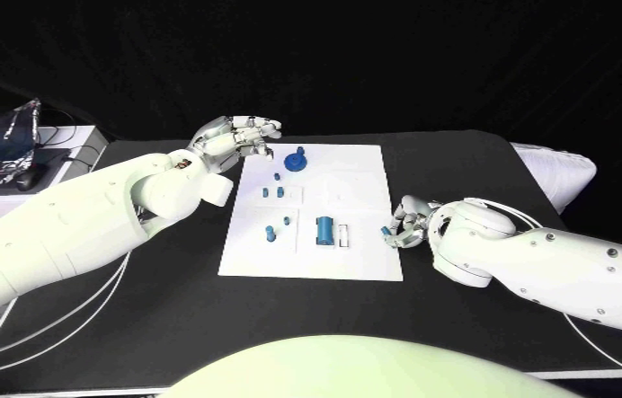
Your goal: Assemble the parts on the task board
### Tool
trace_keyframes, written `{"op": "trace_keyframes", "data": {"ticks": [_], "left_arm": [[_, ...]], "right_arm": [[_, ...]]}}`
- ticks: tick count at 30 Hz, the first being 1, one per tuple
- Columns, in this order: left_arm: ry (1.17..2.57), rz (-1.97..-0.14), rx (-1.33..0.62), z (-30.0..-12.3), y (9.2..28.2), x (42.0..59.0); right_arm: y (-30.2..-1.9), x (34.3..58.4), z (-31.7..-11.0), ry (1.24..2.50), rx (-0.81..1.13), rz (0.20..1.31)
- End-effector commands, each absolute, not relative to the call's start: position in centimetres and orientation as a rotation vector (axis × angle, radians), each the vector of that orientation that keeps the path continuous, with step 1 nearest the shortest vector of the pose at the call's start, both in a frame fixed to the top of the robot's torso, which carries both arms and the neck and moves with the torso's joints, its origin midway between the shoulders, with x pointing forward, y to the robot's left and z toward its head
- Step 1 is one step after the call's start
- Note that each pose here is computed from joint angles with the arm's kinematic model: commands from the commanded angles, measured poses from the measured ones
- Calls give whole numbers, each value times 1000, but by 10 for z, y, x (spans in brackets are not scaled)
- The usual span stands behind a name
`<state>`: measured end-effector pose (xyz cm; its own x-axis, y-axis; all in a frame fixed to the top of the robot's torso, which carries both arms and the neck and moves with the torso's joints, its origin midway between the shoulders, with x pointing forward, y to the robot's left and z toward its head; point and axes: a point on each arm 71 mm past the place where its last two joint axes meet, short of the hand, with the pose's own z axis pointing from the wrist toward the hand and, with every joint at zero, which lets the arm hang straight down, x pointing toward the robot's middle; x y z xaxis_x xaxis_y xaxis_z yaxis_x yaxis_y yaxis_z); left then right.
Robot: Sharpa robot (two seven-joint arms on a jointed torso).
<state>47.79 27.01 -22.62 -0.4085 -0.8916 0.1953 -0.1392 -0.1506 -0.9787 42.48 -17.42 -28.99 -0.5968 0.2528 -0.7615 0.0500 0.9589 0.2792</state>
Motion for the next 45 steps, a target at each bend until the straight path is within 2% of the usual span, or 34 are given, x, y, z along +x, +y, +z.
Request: {"op": "trace_keyframes", "data": {"ticks": [1, 8, 14, 26, 38, 45], "left_arm": [[1520, -1638, -1179, -225, 268, 477], [1521, -1638, -1179, -225, 268, 477], [1524, -1641, -1179, -225, 267, 477], [1530, -1648, -1178, -225, 264, 477], [1532, -1646, -1178, -225, 265, 477], [1532, -1646, -1178, -226, 265, 477]], "right_arm": [[-172, 426, -285, 2209, 284, 332], [-161, 432, -271, 2211, 361, 395], [-142, 433, -270, 2244, 415, 452], [-116, 442, -282, 2268, 453, 474], [-107, 436, -292, 2351, 427, 457], [-104, 433, -293, 2355, 425, 466]]}}
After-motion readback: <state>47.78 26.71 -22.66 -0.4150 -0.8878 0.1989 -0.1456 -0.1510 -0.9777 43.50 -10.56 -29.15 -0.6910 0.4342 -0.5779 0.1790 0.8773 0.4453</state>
